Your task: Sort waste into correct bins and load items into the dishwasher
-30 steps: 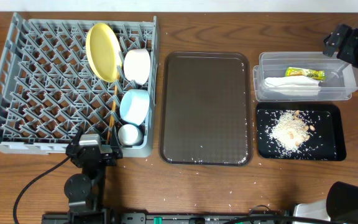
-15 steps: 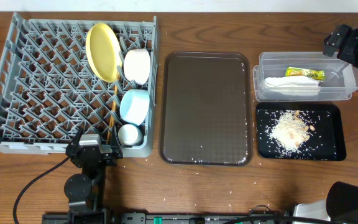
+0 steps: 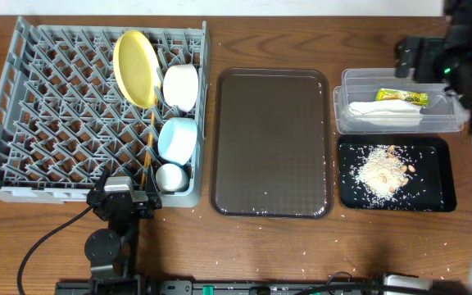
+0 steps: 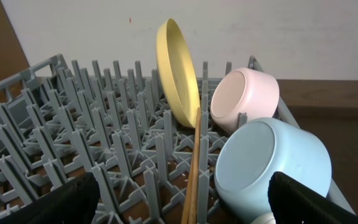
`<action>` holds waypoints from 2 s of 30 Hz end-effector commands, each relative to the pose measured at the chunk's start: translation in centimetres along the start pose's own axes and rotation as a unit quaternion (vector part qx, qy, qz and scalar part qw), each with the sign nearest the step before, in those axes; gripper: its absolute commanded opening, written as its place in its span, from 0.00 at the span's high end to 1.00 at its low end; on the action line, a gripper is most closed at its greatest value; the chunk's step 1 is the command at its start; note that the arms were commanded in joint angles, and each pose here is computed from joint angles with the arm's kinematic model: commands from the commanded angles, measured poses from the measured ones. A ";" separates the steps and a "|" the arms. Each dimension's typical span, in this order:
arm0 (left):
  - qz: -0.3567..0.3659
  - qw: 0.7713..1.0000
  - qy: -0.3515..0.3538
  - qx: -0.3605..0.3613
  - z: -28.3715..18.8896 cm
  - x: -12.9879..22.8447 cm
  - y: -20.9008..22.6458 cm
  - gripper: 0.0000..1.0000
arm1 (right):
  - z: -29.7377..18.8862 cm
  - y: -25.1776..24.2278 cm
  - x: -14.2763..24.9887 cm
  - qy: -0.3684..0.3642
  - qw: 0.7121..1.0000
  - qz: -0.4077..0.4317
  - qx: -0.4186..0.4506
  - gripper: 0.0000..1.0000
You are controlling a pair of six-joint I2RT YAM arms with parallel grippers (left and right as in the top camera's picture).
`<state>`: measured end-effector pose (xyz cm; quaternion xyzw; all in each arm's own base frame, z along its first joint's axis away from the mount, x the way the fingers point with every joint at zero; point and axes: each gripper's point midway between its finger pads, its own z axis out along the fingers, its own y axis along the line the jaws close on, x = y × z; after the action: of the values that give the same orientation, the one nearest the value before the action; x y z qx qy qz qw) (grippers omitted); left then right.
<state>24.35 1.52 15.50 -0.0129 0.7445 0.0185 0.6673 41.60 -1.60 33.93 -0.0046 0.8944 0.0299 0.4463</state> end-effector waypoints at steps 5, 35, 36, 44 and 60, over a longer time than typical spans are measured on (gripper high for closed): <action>0.005 1.000 0.019 -0.002 0.2 1.6 0.1 0.13 | -2.3 4.0 3.5 -0.102 0.992 -0.074 -0.022 0.01; 0.005 1.000 0.019 -0.002 0.2 1.6 0.1 0.13 | -3.0 5.7 22.7 -0.318 0.944 -0.063 -0.063 0.01; 0.005 1.000 0.019 -0.002 0.2 1.6 0.1 0.13 | -3.1 5.8 22.8 -0.317 0.944 -0.063 -0.064 0.01; 0.005 1.000 0.019 -0.002 0.2 1.6 0.1 0.13 | -3.2 5.6 23.3 -0.313 0.946 -0.060 -0.055 0.01; 0.005 1.000 0.019 -0.002 0.2 1.6 0.1 0.13 | -2.7 6.1 25.1 -0.281 0.955 -0.063 -0.073 0.01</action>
<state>24.35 1.65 15.46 -0.0152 0.7446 0.0213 0.6670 24.31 4.14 15.73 -0.0793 0.7284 0.0519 0.6786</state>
